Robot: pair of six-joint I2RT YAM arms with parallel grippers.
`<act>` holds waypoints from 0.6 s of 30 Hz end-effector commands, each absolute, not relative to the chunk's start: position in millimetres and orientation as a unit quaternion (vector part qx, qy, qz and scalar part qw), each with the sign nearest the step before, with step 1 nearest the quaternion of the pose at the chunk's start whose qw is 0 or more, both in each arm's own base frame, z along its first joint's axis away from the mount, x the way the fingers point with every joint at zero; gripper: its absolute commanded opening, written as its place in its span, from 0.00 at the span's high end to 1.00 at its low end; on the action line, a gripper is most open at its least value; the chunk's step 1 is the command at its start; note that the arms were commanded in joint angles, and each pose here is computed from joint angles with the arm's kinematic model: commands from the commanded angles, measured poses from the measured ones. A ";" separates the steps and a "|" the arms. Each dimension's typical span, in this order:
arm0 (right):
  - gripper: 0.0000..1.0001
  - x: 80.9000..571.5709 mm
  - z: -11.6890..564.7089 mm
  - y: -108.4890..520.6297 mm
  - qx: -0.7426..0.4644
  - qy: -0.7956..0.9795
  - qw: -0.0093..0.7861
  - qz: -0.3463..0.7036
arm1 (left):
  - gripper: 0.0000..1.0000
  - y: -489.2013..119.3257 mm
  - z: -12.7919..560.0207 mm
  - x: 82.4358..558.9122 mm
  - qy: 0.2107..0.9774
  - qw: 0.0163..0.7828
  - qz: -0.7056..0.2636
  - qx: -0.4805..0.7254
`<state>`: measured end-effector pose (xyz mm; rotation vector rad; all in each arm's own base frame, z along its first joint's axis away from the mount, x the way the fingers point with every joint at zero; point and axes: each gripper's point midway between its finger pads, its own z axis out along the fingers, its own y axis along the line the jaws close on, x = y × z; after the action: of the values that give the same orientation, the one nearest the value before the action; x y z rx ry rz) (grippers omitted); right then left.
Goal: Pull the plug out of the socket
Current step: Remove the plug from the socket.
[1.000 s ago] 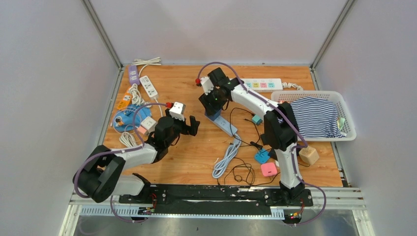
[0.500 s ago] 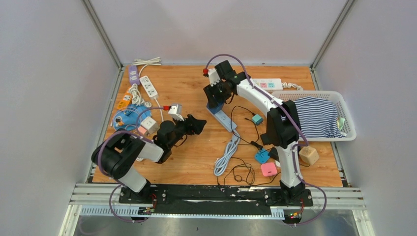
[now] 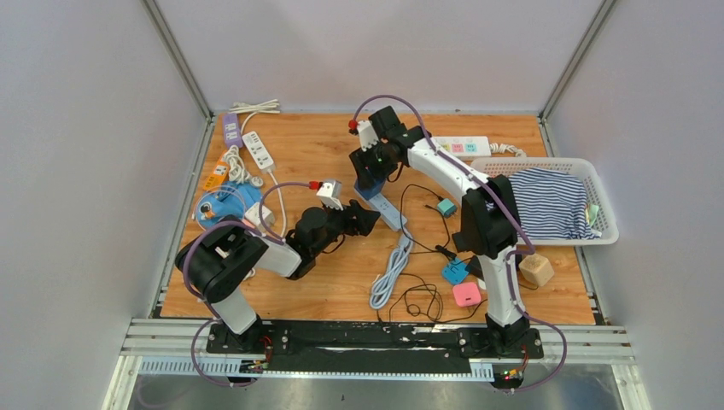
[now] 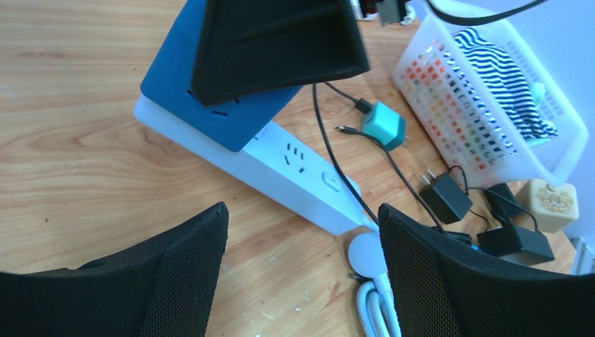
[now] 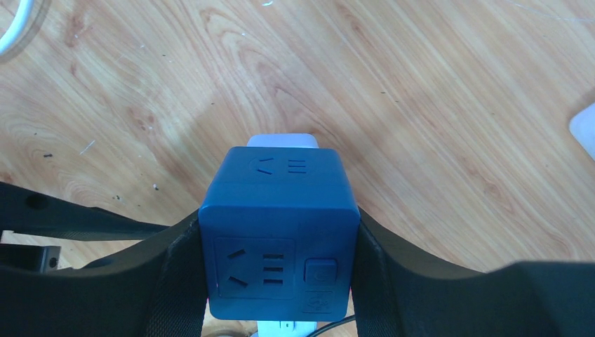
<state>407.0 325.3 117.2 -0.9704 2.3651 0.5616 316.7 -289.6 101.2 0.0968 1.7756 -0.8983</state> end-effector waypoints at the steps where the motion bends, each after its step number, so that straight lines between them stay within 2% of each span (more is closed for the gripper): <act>1: 1.00 396.4 144.7 352.5 -0.360 0.860 0.274 0.238 | 0.18 -273.4 91.1 324.4 0.758 0.552 -0.347 -0.024; 8: 1.00 389.0 161.4 357.0 -0.350 0.856 0.277 0.261 | 0.19 -271.2 71.3 330.4 0.774 0.518 -0.351 -0.101; 18: 1.00 374.1 173.5 365.7 -0.342 0.849 0.262 0.307 | 0.20 -281.6 66.4 330.7 0.771 0.502 -0.376 -0.110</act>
<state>389.6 353.6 135.8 -0.9475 2.3494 0.6991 324.9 -275.7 59.3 -0.2266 1.8989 -0.8750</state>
